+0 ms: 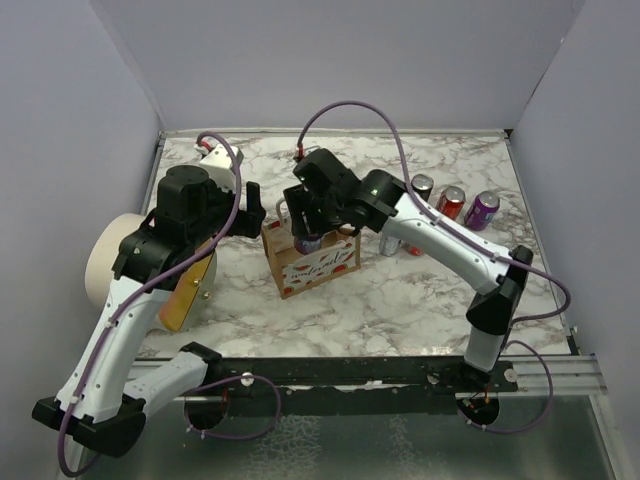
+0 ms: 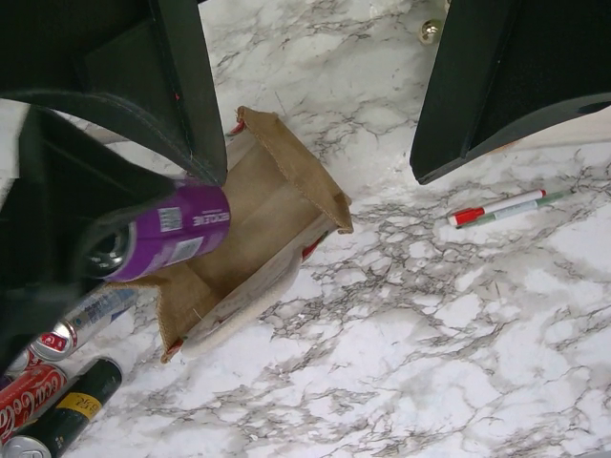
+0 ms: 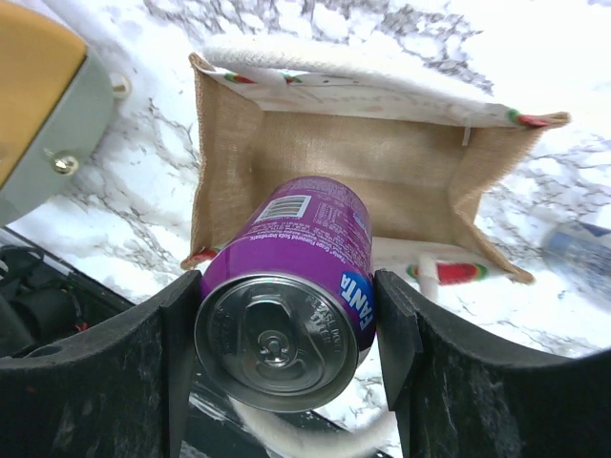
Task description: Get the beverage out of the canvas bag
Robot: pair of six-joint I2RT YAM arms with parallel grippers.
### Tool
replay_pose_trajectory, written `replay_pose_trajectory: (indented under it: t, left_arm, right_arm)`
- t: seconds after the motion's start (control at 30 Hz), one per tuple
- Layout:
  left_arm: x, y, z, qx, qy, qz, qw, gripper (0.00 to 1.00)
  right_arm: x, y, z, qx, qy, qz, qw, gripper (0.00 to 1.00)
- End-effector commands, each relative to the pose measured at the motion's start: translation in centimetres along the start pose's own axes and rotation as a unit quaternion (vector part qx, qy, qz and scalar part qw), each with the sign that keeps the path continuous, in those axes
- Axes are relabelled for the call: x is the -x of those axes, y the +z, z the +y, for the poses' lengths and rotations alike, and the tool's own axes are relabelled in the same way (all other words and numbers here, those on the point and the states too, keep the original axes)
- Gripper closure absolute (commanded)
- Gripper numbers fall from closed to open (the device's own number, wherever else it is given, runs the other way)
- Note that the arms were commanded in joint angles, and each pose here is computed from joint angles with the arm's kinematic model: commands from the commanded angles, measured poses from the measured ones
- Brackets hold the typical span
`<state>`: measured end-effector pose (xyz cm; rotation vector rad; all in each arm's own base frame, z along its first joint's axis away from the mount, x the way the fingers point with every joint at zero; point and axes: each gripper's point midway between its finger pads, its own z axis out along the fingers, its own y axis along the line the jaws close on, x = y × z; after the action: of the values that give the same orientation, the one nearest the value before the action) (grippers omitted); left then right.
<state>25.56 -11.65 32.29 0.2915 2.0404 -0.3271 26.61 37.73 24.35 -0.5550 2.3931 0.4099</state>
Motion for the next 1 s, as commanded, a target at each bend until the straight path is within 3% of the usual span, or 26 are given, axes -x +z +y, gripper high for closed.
replay_pose_trajectory:
  t: [0.0, 0.27, 0.47, 0.77, 0.97]
  left_arm:
    - [1.6, 0.0, -0.5, -0.009, -0.002, -0.025, 1.000, 0.20]
    - [2.8, 0.0, -0.8, -0.016, -0.003, -0.036, 0.999, 0.20]
    - [3.0, 0.1, -0.9, -0.018, -0.006, -0.037, 0.999, 0.20]
    - [3.0, 0.7, -1.6, -0.034, -0.021, -0.034, 0.999, 0.20]
    - [3.3, 0.7, -1.9, -0.040, -0.031, -0.034, 0.998, 0.20]
  right_arm:
    - [4.2, -6.6, -1.0, -0.006, 0.015, -0.092, 0.996, 0.98]
    - [5.1, -12.8, -5.9, -0.090, 0.051, -0.150, 0.983, 0.98]
    - [0.3, -14.9, -11.3, -0.186, 0.101, -0.128, 0.969, 0.98]
    - [-10.5, -9.5, -14.2, -0.184, 0.180, -0.071, 0.964, 0.98]
    - [-13.7, -5.5, -16.7, -0.204, 0.225, -0.062, 0.951, 0.98]
